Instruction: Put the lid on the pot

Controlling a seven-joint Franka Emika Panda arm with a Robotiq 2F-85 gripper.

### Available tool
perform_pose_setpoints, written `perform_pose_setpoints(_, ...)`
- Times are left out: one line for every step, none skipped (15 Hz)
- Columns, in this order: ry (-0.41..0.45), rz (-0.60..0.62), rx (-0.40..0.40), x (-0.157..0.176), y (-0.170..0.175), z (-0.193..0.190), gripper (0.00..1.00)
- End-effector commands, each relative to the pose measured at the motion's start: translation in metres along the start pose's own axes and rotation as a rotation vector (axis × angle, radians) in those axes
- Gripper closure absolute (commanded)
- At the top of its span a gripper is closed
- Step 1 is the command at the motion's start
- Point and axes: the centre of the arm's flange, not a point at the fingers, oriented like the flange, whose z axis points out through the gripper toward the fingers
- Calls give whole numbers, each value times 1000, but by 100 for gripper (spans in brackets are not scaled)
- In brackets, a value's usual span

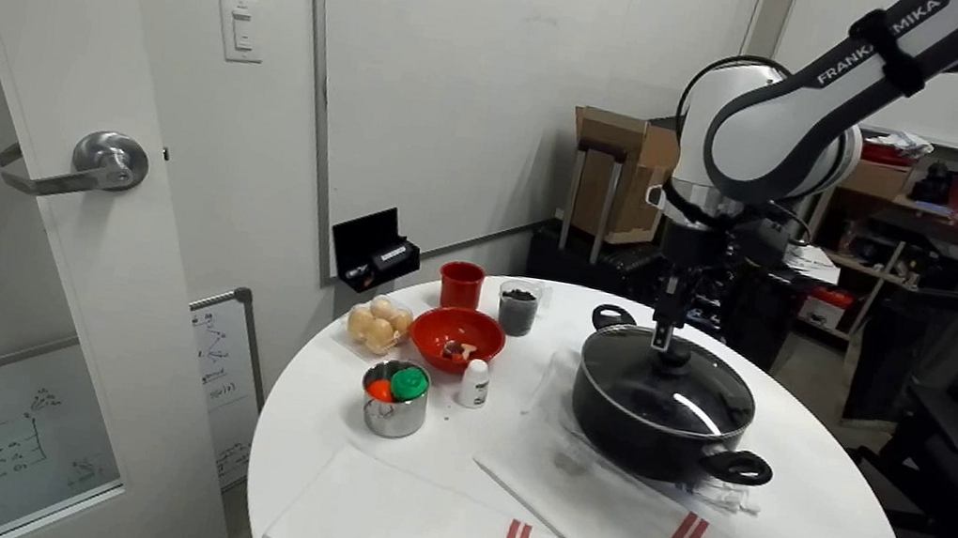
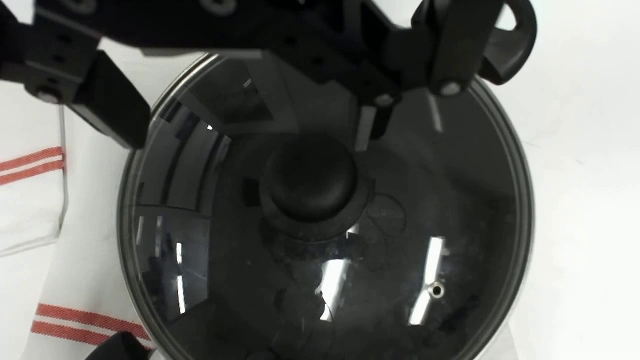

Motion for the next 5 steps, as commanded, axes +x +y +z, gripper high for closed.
perform_pose_setpoints(51,5,-50,-29,-26,-22,0)
perform_pose_setpoints(68,0,-62,-34,-33,-27,0)
perform_pose_setpoints(82,-2,-75,-38,-40,-31,0)
perform_pose_setpoints(99,-9,-86,-43,-47,-35,0)
perform_pose_setpoints(115,-15,-98,-46,-54,-39,0)
